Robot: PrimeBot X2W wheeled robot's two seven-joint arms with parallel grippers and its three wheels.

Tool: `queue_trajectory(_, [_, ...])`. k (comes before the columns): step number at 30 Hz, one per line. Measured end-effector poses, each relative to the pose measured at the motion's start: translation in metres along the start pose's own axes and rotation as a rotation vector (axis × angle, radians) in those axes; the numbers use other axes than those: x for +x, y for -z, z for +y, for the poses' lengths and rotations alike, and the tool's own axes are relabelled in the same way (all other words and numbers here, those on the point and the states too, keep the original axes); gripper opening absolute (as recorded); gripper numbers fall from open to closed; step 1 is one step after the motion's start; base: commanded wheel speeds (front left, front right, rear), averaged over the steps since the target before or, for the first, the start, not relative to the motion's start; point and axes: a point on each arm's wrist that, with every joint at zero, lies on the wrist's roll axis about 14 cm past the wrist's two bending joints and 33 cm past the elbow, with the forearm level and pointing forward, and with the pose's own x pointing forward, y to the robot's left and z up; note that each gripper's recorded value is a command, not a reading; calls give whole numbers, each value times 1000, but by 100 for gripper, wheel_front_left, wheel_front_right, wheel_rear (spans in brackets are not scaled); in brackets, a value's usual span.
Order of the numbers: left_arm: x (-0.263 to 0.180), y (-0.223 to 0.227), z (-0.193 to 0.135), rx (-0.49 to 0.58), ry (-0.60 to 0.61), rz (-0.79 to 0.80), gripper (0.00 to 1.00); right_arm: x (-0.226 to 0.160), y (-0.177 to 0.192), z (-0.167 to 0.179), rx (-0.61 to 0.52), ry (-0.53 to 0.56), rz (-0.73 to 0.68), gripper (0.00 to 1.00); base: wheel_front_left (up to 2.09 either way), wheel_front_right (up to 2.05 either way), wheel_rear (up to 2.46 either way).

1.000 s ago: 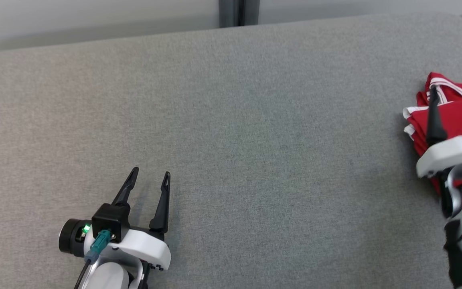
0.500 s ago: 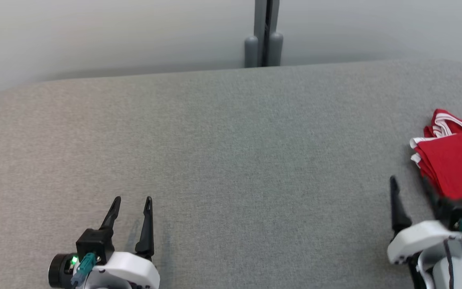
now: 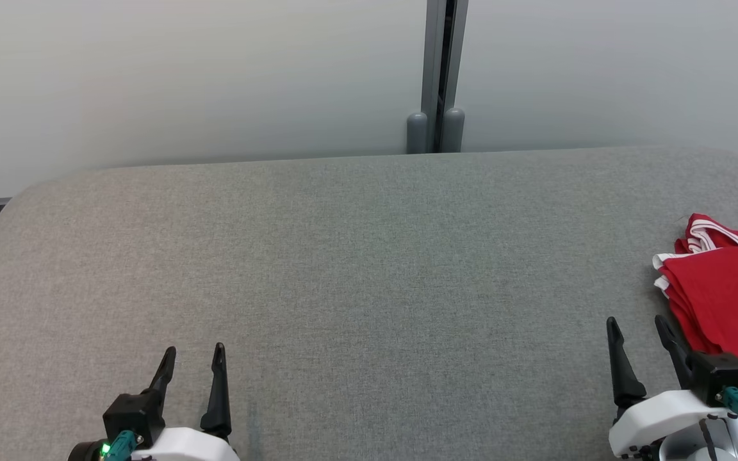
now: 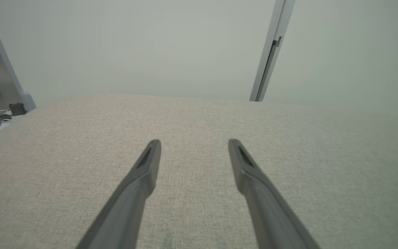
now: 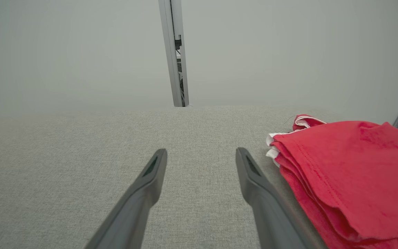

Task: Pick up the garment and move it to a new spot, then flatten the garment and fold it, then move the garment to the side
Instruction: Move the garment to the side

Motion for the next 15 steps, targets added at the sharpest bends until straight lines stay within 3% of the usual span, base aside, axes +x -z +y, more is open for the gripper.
queue_trajectory(15, [-4,1,6,-9,-17,3,100,-7,-5,4,-14,-14,-18,100,0,0,0])
